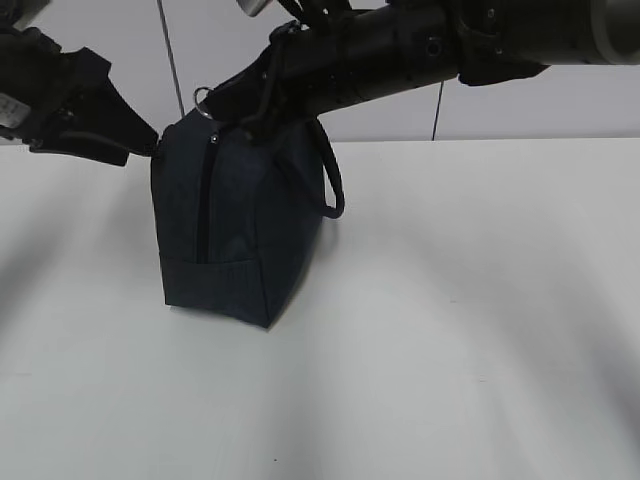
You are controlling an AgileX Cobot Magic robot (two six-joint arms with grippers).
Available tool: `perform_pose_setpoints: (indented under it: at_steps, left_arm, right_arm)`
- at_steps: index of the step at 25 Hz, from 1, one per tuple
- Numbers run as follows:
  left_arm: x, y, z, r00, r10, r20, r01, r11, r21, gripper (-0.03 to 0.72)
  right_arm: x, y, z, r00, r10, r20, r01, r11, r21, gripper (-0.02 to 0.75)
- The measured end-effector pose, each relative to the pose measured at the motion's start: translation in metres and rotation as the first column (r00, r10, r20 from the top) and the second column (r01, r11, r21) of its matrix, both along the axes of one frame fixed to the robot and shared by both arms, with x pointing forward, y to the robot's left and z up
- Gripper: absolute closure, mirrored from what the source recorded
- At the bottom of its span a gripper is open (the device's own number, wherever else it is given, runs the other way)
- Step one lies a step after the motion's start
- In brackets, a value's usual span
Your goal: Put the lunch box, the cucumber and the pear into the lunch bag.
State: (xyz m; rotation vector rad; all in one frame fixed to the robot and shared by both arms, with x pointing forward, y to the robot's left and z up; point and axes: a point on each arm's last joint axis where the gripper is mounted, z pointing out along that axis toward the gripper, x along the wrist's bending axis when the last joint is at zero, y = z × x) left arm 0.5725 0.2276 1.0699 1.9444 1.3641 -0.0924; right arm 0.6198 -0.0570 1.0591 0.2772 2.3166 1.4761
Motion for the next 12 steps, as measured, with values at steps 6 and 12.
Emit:
perform_pose_setpoints:
  at_steps: [6,12]
  left_arm:
    - [0.014,-0.003,-0.024,0.999,-0.007,-0.043,0.006,1.000,-0.022,0.410]
    - [0.018,-0.006,-0.030,0.999,-0.032,-0.043,0.029,0.998,-0.059,0.426]
  right_arm:
    - [-0.001,0.000,0.000,1.000,0.004,-0.005,-0.004,1.000,0.002,0.754]
    - [-0.001,0.000,0.000,1.000,0.005,-0.009,-0.005,1.000,0.002,0.754]
